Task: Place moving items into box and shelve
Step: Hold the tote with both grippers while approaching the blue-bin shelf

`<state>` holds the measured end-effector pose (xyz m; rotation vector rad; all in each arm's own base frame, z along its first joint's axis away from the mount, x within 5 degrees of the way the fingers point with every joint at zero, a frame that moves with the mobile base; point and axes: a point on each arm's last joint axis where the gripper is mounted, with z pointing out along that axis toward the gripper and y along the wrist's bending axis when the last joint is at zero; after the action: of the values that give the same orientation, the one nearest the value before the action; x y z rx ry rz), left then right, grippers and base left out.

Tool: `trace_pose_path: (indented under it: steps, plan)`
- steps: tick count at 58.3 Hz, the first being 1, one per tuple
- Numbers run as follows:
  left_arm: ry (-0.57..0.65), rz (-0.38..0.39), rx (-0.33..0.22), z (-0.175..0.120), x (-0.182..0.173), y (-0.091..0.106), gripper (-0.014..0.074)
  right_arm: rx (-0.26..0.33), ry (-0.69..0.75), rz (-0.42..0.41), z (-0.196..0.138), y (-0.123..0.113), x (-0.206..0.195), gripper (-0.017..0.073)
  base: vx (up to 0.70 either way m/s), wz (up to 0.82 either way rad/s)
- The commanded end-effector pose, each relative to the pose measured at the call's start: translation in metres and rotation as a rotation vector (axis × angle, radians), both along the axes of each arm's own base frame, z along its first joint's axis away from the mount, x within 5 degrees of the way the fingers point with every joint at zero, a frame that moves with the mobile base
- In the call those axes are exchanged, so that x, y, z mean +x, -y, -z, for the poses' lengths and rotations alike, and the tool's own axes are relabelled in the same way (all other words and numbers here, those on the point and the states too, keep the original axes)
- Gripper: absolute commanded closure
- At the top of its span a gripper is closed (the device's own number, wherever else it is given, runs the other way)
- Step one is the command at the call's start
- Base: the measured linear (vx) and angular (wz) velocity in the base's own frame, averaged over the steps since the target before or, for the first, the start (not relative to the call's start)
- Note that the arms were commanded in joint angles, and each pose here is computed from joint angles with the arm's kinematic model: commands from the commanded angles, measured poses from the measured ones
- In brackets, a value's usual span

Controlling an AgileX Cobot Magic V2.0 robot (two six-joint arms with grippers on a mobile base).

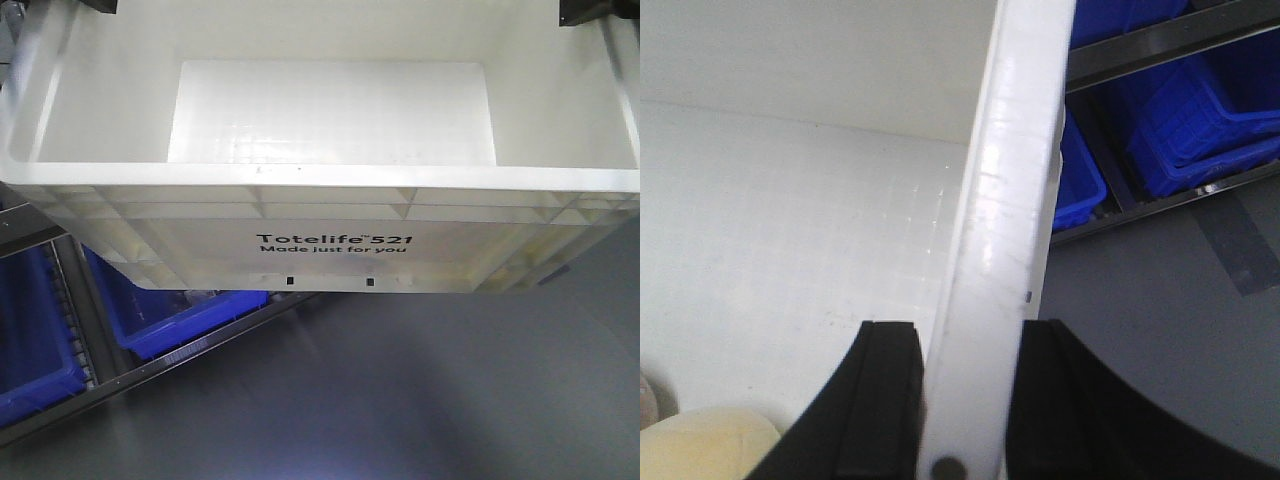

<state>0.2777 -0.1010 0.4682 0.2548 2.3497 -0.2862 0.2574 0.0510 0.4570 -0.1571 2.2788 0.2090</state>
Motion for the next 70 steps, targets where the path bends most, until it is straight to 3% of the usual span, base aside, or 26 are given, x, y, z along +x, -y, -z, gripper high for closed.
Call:
trace_pose_path:
  steps: [1, 70]
  plan:
    - [0.217, 0.019, -0.064, -0.0357, -0.0133, -0.0024, 0.0594, 0.043, 0.220, -0.001, -0.0341, 0.0020, -0.0109, 0.0564, 0.14, 0.27]
    - [0.217, 0.019, -0.064, -0.0357, -0.0133, -0.0024, 0.0594, 0.042, 0.219, -0.001, -0.0340, 0.0020, -0.0109, 0.0564, 0.10, 0.12]
